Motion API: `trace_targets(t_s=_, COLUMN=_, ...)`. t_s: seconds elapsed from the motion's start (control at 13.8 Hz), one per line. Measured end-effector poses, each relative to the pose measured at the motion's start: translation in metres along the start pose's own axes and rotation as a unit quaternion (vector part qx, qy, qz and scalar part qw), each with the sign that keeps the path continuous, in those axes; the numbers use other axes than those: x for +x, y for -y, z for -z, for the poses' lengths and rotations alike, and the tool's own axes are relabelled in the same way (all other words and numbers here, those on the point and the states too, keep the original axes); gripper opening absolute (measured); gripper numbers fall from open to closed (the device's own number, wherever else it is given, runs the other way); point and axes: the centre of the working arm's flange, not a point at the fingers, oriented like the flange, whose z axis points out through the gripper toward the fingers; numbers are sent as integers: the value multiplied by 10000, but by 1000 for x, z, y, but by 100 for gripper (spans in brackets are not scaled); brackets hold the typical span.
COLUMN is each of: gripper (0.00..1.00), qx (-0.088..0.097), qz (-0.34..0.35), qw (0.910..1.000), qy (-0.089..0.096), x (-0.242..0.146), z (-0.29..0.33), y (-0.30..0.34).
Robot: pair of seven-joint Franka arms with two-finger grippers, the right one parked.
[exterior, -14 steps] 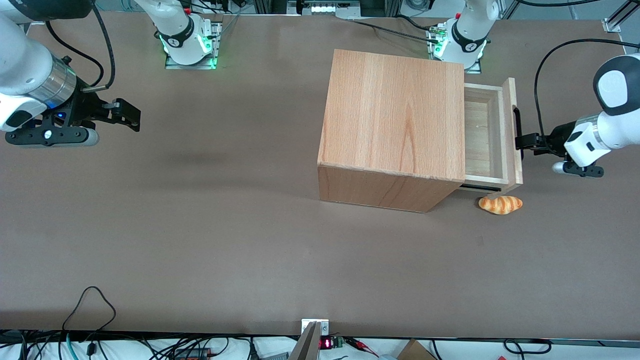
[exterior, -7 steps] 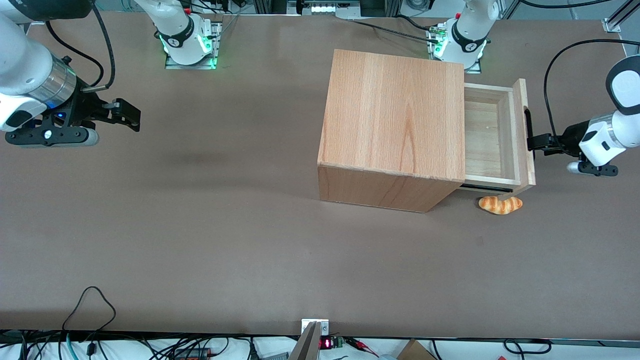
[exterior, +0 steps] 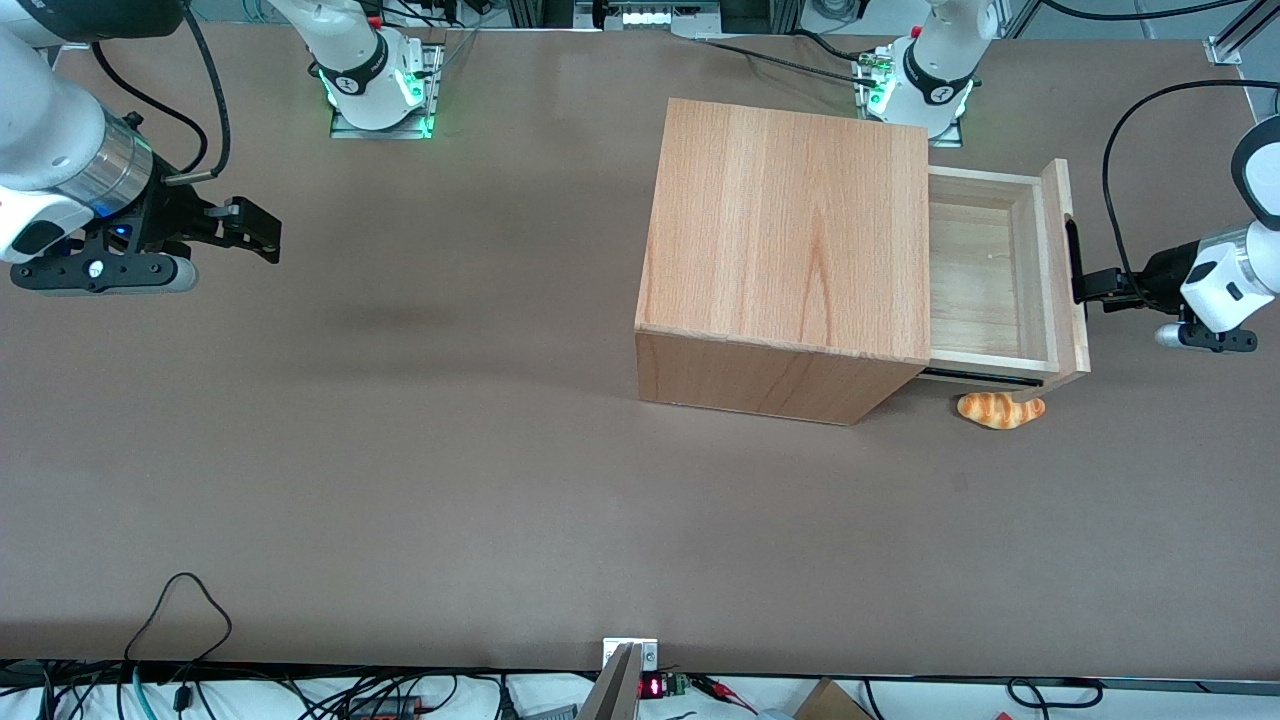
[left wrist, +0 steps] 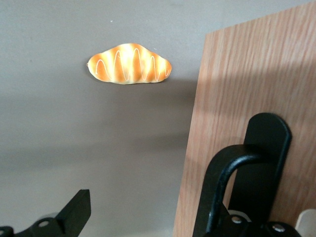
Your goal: Open top drawer with left arm
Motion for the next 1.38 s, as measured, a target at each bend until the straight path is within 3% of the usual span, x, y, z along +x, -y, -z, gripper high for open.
trace_targets(t_s=0.87, gripper=100, qx=-64, qz=-143, qw=9998, qy=126, x=6, z=58, y=4)
trace_targets(t_s=1.38, gripper=100, qx=86, qz=-394, qw=9990, qy=-210, x=12, z=137, y=-19)
